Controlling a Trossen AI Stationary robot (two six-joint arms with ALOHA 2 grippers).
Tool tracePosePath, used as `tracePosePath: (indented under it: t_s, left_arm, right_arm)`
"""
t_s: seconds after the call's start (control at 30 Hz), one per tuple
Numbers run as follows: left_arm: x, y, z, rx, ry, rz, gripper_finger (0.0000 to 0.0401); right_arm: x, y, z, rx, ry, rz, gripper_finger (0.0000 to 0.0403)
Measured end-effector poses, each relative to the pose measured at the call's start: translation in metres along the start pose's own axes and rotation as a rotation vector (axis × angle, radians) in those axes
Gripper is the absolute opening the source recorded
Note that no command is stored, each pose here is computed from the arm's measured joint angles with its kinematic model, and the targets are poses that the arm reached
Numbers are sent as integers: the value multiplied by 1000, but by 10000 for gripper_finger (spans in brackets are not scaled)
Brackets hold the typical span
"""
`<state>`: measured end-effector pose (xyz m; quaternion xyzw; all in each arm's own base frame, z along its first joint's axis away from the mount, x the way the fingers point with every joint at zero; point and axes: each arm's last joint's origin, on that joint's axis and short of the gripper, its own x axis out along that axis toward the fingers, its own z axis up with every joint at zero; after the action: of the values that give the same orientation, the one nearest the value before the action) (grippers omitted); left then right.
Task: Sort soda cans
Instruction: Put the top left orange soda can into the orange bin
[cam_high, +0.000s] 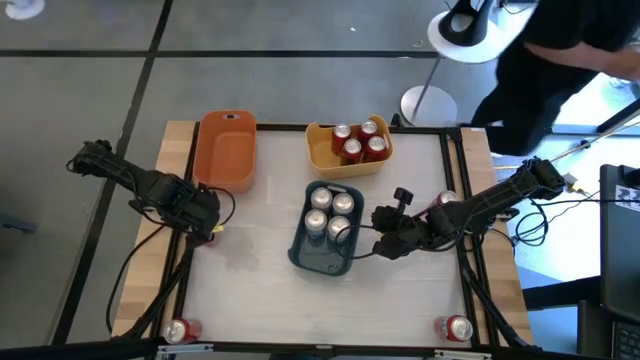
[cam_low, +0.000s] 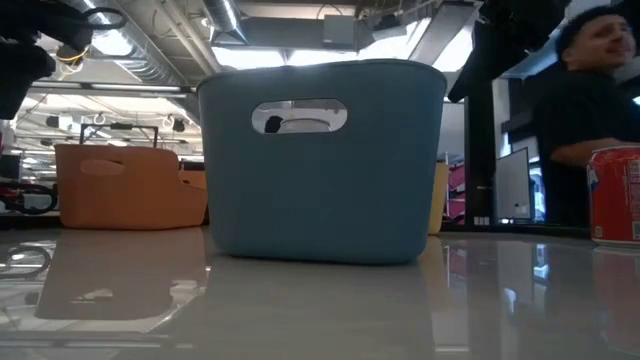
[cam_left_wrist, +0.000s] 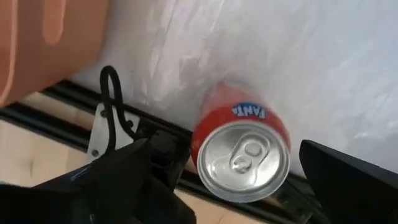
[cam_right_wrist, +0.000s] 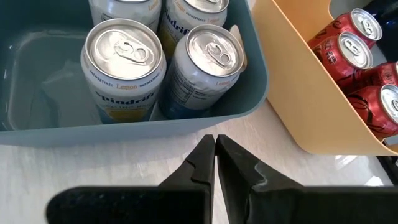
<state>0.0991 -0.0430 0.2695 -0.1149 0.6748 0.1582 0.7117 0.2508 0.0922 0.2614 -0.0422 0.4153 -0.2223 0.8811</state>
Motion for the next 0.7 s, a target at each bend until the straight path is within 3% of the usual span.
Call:
tracePosePath:
  t_s: [0.27, 0.7]
  left_arm:
    - [3, -5, 2, 122, 60, -14, 400]
    - [23, -13, 6, 195, 165, 28, 400]
  right_arm:
    - [0, 0, 0, 1, -1, 1, 19]
    - [0, 0, 0, 1, 0, 0, 19]
